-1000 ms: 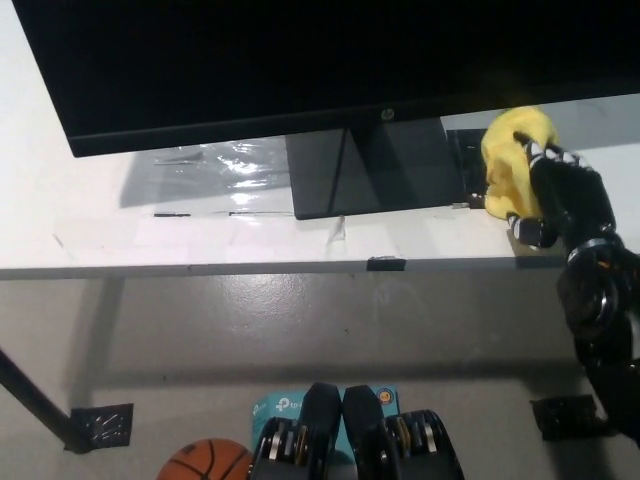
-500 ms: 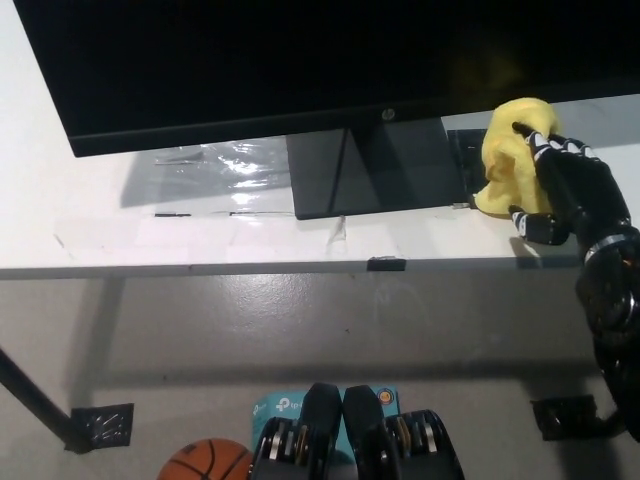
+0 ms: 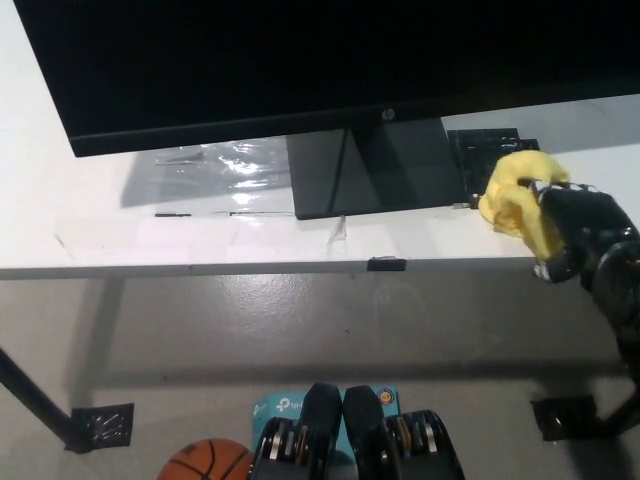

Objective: The robot uses its right hand to pick up the cloth kept in the middle of the desk and use it to wipe the monitor in the middle of the desk by swiping its screen twice

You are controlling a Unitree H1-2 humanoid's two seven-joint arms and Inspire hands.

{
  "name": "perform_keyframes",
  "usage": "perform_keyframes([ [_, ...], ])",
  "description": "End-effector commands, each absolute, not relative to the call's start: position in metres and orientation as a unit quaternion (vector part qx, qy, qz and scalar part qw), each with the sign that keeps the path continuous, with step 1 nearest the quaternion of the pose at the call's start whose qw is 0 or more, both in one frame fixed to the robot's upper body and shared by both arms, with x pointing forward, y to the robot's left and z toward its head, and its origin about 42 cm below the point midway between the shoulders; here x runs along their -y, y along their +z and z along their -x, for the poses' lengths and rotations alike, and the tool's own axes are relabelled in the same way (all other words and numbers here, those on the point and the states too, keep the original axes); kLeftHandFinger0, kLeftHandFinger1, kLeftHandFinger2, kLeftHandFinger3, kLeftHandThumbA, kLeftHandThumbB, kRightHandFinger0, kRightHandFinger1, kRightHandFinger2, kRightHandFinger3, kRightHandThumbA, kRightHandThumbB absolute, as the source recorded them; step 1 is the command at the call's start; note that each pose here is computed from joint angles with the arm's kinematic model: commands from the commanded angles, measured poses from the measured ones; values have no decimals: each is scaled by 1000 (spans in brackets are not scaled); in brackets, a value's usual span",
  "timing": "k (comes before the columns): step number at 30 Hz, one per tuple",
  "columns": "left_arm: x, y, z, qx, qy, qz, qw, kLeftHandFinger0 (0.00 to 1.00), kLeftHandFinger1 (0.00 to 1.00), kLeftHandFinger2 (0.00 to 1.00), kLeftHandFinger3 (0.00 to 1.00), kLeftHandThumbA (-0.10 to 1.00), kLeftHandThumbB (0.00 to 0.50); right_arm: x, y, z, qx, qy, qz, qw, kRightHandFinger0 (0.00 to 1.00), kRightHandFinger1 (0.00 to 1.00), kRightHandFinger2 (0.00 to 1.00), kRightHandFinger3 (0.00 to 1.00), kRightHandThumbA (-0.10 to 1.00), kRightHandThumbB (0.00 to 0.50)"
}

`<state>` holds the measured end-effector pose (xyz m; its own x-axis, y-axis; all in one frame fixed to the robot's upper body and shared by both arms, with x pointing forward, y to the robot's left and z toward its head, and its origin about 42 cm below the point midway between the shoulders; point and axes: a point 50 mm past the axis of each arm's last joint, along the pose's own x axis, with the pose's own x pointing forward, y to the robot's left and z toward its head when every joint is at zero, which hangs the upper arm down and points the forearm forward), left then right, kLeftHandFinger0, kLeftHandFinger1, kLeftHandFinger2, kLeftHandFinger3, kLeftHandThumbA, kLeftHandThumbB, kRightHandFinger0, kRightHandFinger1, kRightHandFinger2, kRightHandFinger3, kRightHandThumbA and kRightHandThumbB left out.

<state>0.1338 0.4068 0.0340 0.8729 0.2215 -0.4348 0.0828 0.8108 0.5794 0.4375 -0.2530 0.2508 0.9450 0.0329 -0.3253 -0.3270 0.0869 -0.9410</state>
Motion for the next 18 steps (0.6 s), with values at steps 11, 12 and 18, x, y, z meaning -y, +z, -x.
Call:
perform_keyframes([
  [11, -418, 49, -138, -226, 42, -320, 919, 533, 560, 706, 911, 133, 0, 265, 319, -451, -152, 168, 688, 689, 1000, 1000, 1000, 1000, 702, 500],
  [12, -417, 50, -137, -228, 44, -319, 919, 535, 560, 705, 910, 136, 0, 263, 321, -451, -150, 170, 689, 688, 1000, 1000, 1000, 1000, 699, 500],
  [18, -418, 61, -136, -226, 51, -325, 917, 552, 580, 729, 926, 160, 0, 260, 351, -450, -143, 201, 690, 680, 1000, 1000, 1000, 1000, 628, 500],
])
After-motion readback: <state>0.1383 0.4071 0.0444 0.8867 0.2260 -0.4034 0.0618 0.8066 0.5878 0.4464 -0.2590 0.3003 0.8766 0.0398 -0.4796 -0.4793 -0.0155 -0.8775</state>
